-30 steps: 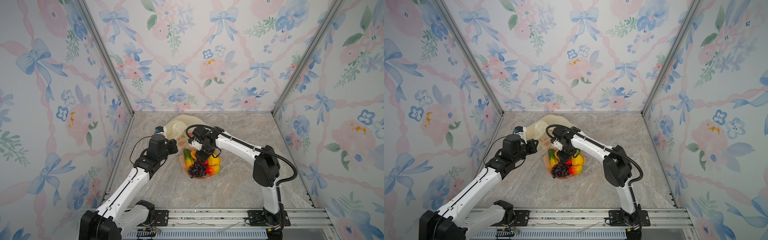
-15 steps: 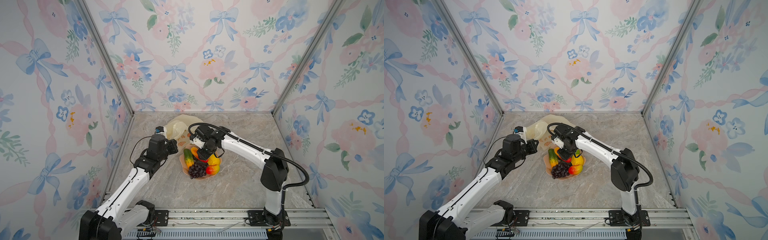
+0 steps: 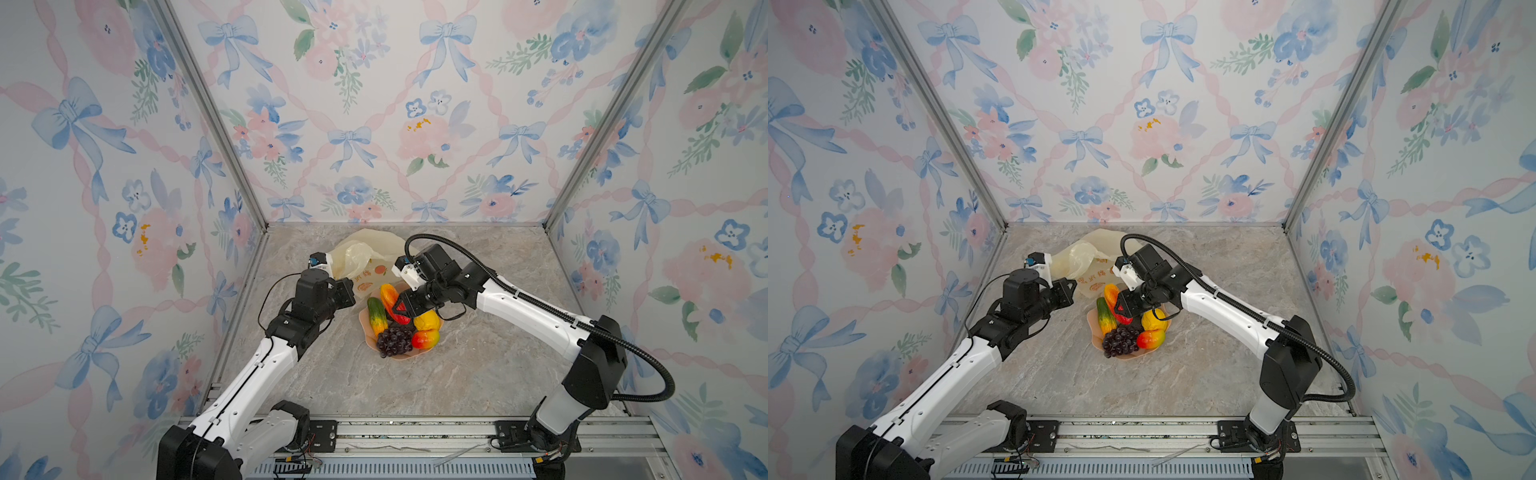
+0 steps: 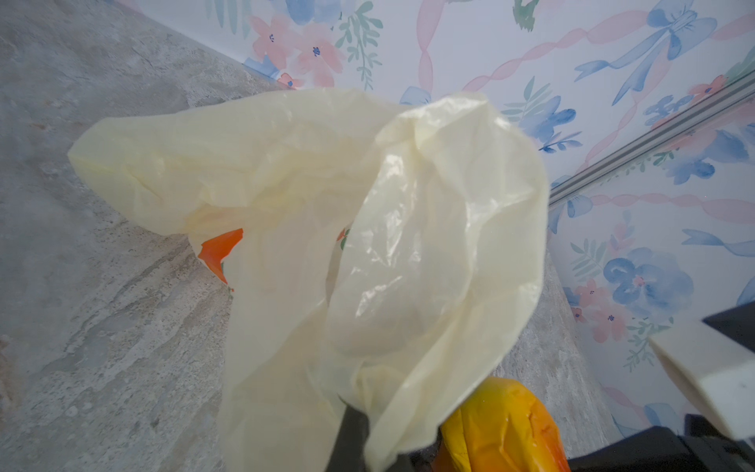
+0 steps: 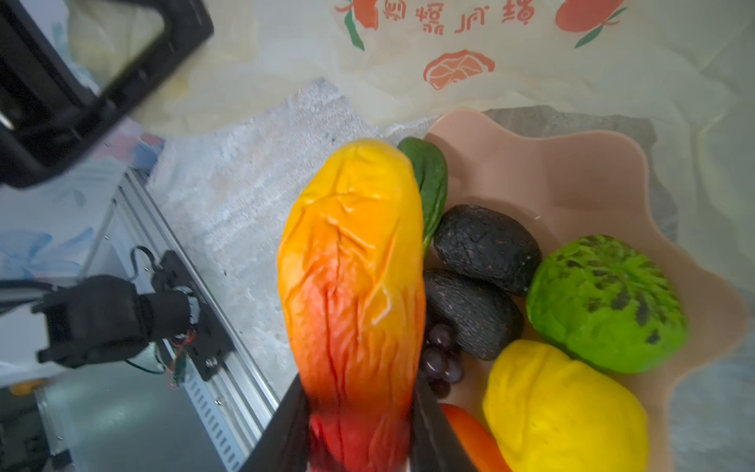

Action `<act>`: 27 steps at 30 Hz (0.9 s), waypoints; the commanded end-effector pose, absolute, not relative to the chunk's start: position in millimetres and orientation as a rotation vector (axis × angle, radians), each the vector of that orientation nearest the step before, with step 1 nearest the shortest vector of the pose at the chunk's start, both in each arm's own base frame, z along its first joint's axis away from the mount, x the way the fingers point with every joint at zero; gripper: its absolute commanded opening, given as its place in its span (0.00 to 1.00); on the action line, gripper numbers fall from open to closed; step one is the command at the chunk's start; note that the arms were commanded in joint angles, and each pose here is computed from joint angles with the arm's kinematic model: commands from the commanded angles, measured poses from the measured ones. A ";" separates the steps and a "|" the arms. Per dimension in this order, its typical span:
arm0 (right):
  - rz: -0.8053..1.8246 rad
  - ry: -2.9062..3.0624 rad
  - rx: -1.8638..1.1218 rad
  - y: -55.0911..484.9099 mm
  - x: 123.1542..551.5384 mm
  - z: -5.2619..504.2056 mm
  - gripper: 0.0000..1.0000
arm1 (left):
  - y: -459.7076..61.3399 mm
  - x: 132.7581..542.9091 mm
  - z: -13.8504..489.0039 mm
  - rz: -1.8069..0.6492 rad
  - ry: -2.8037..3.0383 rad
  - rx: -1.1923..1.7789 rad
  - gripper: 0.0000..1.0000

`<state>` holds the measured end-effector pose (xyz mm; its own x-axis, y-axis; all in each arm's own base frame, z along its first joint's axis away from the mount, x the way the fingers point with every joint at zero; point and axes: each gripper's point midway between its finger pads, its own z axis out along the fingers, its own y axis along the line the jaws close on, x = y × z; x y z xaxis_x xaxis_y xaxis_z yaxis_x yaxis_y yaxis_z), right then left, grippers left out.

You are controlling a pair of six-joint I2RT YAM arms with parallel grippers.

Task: Place the fruits into the plastic bag
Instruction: Pick up the fruit from the plate, then place the fruit in the plastic bag.

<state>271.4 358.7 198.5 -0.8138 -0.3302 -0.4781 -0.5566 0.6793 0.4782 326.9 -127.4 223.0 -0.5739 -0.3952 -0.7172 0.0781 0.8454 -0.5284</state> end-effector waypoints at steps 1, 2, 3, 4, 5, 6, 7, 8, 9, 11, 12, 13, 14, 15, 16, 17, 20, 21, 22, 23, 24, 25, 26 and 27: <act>1.140 2.503 -0.373 377.7 292.4 220.5 0.35 | -127.4 327.4 235.7 -0.679 2.062 -0.242 0.00; 1.176 2.503 -0.302 381.8 297.8 220.7 0.35 | -127.6 327.6 235.5 -0.682 2.063 -0.244 0.00; 1.209 2.500 -0.241 386.4 303.6 219.9 0.35 | -128.7 327.5 235.6 -0.688 2.063 -0.243 0.00; 1.251 2.486 -0.175 392.6 311.2 219.5 0.35 | -129.2 327.2 236.3 -0.693 2.062 -0.242 0.00; 1.272 2.473 -0.134 397.3 316.8 218.9 0.35 | -129.8 327.5 236.8 -0.699 2.060 -0.241 0.00; 1.284 2.463 -0.085 401.5 323.9 217.2 0.35 | -130.4 327.5 237.0 -0.702 2.061 -0.240 0.00; 1.299 2.453 -0.045 405.3 329.9 216.2 0.35 | -131.2 327.4 237.8 -0.705 2.059 -0.236 0.00; 1.322 2.436 -0.009 410.8 336.9 215.5 0.35 | -131.7 327.5 238.4 -0.710 2.060 -0.236 0.00; 1.338 2.430 0.024 415.1 342.2 213.1 0.35 | -132.4 327.4 239.0 -0.714 2.059 -0.235 0.00; 1.355 2.422 0.097 423.0 355.4 205.4 0.35 | -132.2 327.9 241.4 -0.719 2.054 -0.241 0.00; 1.360 2.421 0.124 426.2 360.7 201.0 0.35 | -132.1 328.2 242.0 -0.722 2.051 -0.246 0.00; 1.376 2.413 0.158 429.9 366.1 197.0 0.35 | -132.7 328.9 242.4 -0.727 2.050 -0.249 0.00; 1.385 2.404 0.192 432.3 372.2 192.3 0.34 | -134.6 329.0 242.7 -0.737 2.050 -0.249 0.00; 1.393 2.396 0.217 434.1 376.9 189.5 0.34 | -135.3 329.9 242.6 -0.741 2.051 -0.252 0.00; 1.394 2.389 0.241 435.7 382.1 184.8 0.34 | -137.1 330.6 242.2 -0.748 2.054 -0.253 0.00; 1.388 2.381 0.259 435.6 387.6 182.2 0.34 | -139.0 330.5 241.8 -0.755 2.058 -0.252 0.00; 1.369 2.360 0.314 436.9 401.4 173.4 0.34 | -145.0 330.5 242.5 -0.769 2.064 -0.246 0.00; 1.367 2.357 0.328 437.9 404.8 170.9 0.34 | -147.1 330.0 243.6 -0.771 2.063 -0.238 0.00; 1.360 2.356 0.341 438.7 408.5 167.7 0.33 | -148.2 330.2 245.0 -0.772 2.060 -0.236 0.00; 1.359 2.357 0.353 440.8 411.5 165.0 0.33 | -149.5 330.0 246.7 -0.775 2.057 -0.231 0.00; 1.359 2.357 0.359 443.0 413.8 163.1 0.33 | -150.4 330.1 248.2 -0.778 2.054 -0.228 0.00; 1.357 2.357 0.372 444.7 416.7 160.5 0.33 | -150.4 330.6 250.2 -0.778 2.049 -0.228 0.00; 1.357 2.356 0.384 446.8 419.1 158.6 0.33 | -150.7 330.8 253.2 -0.782 2.042 -0.226 0.00; 1.357 2.353 0.395 447.7 421.9 157.9 0.33 | -151.3 330.9 256.4 -0.785 2.034 -0.222 0.00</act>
<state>403.4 442.9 147.5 -0.9084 0.3712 -0.1926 0.0370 0.5300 0.8472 326.8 -145.7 234.6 -0.5951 -0.4235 -0.6830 0.1046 0.8018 -0.5883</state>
